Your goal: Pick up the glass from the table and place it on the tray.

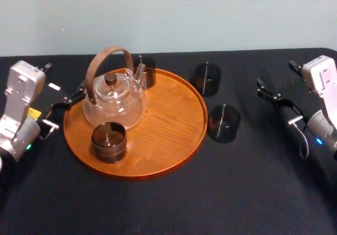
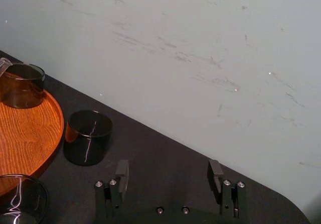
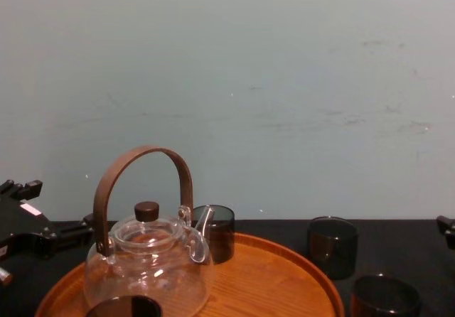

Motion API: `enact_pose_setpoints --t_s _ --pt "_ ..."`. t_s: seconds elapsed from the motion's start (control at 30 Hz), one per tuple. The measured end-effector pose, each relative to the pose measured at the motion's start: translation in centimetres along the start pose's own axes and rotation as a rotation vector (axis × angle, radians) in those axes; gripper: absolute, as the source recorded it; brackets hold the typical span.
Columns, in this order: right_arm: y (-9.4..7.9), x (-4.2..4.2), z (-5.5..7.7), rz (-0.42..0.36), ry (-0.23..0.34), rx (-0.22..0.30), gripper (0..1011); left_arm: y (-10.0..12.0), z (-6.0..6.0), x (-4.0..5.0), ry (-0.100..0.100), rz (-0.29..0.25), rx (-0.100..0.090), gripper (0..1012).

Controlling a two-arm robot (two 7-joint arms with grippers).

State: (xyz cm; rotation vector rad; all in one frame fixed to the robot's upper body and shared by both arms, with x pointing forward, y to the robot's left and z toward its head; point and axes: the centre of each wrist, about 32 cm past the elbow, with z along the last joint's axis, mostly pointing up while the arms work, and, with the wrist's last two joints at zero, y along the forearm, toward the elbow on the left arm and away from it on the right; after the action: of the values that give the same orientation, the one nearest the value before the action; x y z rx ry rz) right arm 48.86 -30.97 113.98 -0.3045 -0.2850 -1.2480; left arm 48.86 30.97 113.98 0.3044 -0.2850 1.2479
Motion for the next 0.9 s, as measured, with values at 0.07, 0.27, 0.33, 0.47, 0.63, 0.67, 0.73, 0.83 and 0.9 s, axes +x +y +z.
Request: enact_pose_setpoints --t_s 0.07,0.27,0.33,0.47,0.63,0.67,0.73,0.83,0.9 --pt "0.0 0.0 0.0 0.0 0.0 0.0 1002 0.0 0.0 0.0 0.0 0.0 0.0 1001" --pt "0.0 0.0 0.0 0.0 0.0 0.0 1002 0.0 0.0 0.0 0.0 0.0 0.0 1001" --pt "0.0 0.0 0.0 0.0 0.0 0.0 1002 0.0 0.0 0.0 0.0 0.0 0.0 1001" --pt "0.0 0.0 0.0 0.0 0.0 0.0 1002 0.0 0.0 0.0 0.0 0.0 0.0 1001" --pt "0.0 0.0 0.0 0.0 0.0 0.0 1002 0.0 0.0 0.0 0.0 0.0 0.0 1001" --pt "0.0 0.0 0.0 0.0 0.0 0.0 1002 0.0 0.0 0.0 0.0 0.0 0.0 1001" --pt "0.0 0.0 0.0 0.0 0.0 0.0 1002 0.0 0.0 0.0 0.0 0.0 0.0 1001" --pt "0.0 0.0 0.0 0.0 0.0 0.0 1002 0.0 0.0 0.0 0.0 0.0 0.0 1001" --pt "0.0 0.0 0.0 0.0 0.0 0.0 1002 0.0 0.0 0.0 0.0 0.0 0.0 1001"
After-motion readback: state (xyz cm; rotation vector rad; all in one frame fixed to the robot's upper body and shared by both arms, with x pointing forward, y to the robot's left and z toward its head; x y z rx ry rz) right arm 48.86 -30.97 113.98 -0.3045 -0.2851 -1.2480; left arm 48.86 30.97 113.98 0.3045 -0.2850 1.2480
